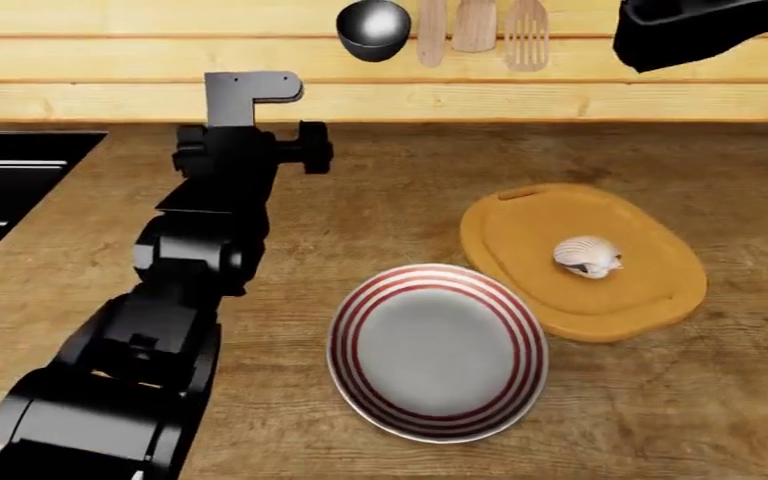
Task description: Pick the scallop from the plate and place it on the cutting board. Then pick the condiment bottle from the cabinet and place it next to the cutting board.
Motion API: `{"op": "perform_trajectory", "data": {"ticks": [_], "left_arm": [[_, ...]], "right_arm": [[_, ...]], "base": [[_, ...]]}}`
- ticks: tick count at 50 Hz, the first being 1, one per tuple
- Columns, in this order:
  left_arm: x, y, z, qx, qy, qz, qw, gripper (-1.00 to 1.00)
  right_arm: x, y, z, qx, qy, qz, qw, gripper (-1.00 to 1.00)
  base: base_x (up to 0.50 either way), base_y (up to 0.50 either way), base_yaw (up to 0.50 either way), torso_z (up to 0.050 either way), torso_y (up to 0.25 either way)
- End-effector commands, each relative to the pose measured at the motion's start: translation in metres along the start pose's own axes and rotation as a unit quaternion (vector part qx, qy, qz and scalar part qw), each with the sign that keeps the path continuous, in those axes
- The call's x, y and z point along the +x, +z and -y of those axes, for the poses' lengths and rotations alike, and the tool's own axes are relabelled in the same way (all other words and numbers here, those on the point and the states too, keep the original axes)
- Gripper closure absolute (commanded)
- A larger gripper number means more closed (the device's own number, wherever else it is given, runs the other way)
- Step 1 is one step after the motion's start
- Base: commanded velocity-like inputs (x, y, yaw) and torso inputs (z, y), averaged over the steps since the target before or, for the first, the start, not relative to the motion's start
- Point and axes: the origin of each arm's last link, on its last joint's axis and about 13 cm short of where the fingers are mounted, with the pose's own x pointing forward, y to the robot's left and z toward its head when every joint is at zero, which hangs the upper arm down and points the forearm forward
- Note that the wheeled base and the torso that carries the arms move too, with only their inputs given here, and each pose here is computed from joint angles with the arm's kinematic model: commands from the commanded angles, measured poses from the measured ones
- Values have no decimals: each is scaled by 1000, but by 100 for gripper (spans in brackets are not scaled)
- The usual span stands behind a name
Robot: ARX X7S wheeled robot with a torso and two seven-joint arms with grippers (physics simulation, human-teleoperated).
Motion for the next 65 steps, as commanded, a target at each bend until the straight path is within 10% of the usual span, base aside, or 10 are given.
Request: {"op": "perform_trajectory", "data": {"ticks": [1, 17, 27, 52, 65], "left_arm": [[2, -9, -4, -10, -15, -11, 1000, -100], [1, -9, -4, -19, -22, -14, 999, -100], [1, -9, -4, -20, -26, -16, 999, -100], [1, -10, -4, -34, -33, -19, 999, -100], [1, -9, -4, -33, -33, -19, 999, -100]], "right_arm": [[-4, 17, 2, -16, -7, 34, 999, -100], [18, 19, 0, 149, 61, 43, 986, -100], [59, 16, 3, 142, 66, 26, 987, -100], [52, 5, 2, 144, 70, 25, 987, -100], [-1, 22, -12, 96, 28, 18, 995, -100]], "base": [[246, -500, 0, 0, 0], [154, -239, 0, 0, 0], [450, 2, 0, 0, 0], [500, 0, 0, 0, 0], [38, 0, 0, 0, 0]]}}
